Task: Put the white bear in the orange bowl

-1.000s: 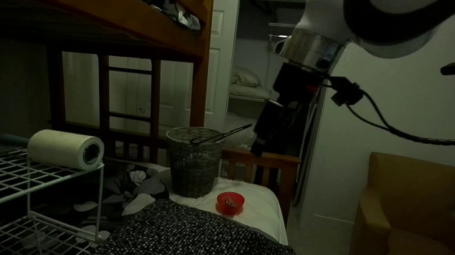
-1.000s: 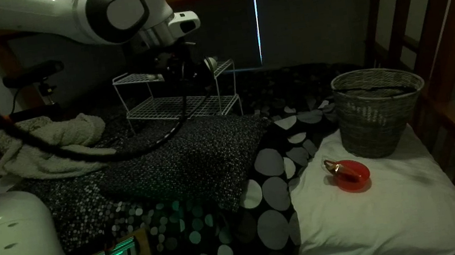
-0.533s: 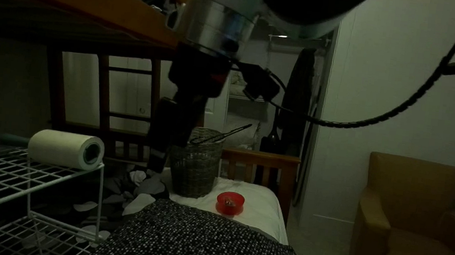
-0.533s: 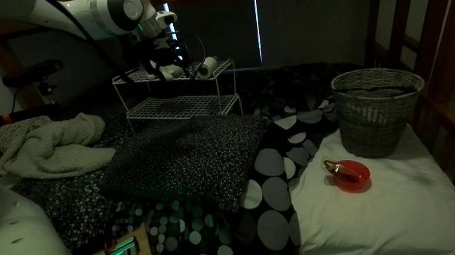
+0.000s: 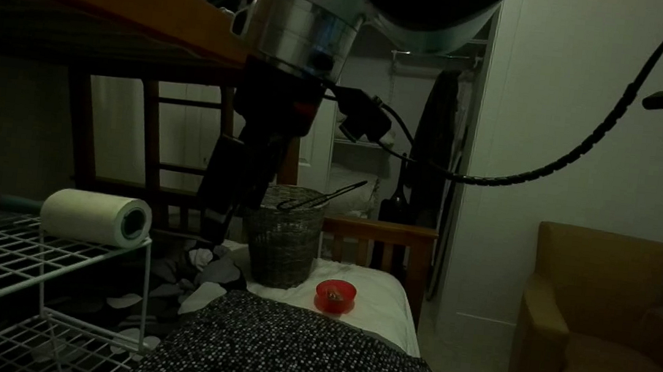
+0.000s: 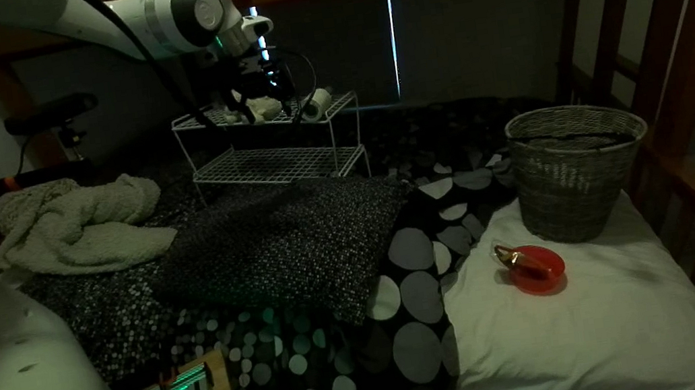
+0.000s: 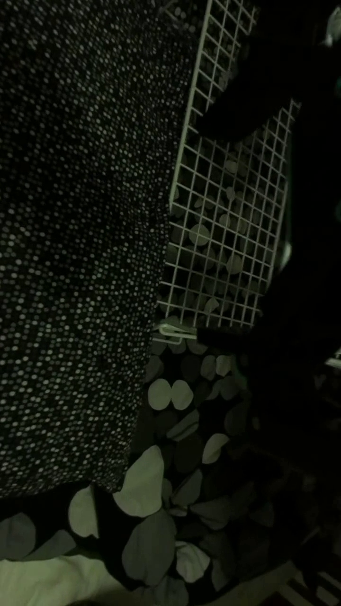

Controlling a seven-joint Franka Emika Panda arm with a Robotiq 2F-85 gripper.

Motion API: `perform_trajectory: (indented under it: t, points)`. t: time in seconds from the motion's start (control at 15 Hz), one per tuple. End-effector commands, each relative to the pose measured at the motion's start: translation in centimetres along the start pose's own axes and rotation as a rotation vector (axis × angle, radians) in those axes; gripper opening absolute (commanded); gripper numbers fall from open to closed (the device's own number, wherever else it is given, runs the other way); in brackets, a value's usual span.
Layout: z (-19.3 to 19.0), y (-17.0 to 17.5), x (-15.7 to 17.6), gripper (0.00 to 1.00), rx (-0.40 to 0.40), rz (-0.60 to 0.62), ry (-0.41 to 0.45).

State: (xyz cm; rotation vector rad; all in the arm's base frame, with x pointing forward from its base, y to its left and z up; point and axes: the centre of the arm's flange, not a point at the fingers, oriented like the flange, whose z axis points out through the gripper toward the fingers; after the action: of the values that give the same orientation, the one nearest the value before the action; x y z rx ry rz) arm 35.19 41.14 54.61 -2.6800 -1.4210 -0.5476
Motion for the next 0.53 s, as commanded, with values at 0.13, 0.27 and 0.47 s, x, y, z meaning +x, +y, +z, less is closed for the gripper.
perform_trajectory:
  t: [0.13, 0.27, 0.47]
  points:
    - [0.4, -2.0, 6.5, 1.00, 0.025, -0.233, 0.203]
    - [0.8, -2.8, 8.4, 1.00, 0.094, -0.303, 0.266]
    - [2.9, -3.5, 10.7, 1.00, 0.161, -0.414, 0.358]
